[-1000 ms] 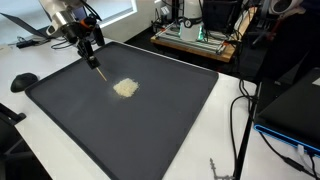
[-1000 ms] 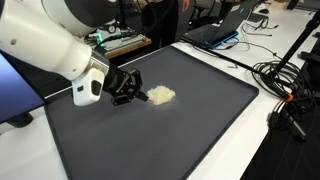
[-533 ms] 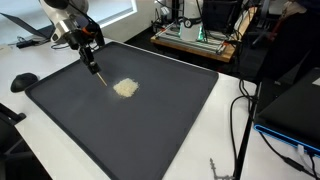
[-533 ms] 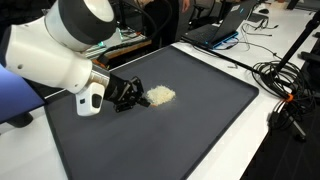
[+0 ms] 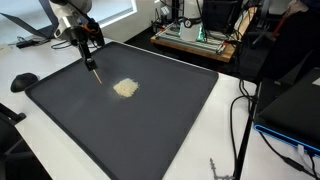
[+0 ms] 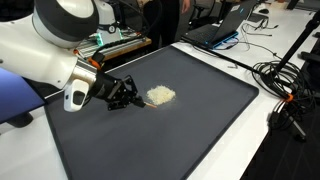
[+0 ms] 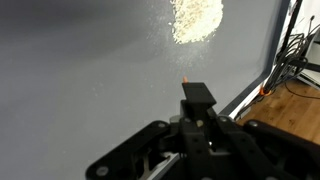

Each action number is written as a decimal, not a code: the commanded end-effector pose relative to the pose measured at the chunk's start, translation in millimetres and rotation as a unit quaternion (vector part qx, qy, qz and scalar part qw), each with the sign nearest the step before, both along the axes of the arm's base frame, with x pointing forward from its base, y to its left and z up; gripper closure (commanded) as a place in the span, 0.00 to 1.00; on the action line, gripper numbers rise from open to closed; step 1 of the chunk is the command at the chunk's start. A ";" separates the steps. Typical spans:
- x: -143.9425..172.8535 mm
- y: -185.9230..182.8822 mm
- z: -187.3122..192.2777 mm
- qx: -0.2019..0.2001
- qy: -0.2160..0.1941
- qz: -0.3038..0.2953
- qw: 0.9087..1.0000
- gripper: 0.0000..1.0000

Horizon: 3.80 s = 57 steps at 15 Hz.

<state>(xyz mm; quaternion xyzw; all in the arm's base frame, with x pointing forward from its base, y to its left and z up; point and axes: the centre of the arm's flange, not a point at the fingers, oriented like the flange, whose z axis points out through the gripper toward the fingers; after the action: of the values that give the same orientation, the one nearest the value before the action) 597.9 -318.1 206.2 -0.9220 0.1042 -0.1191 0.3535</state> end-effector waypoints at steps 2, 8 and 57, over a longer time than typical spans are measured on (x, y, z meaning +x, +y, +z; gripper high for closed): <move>-40.7 34.9 11.0 0.016 -0.005 -0.045 0.999 0.97; -83.9 47.3 9.0 0.064 -0.015 -0.115 0.991 0.97; -17.0 298.2 112.5 -0.446 -0.016 0.237 0.863 0.97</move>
<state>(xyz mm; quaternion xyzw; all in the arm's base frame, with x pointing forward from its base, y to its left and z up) 559.7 -17.1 330.3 -0.9766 -0.1901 -0.0794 -0.0613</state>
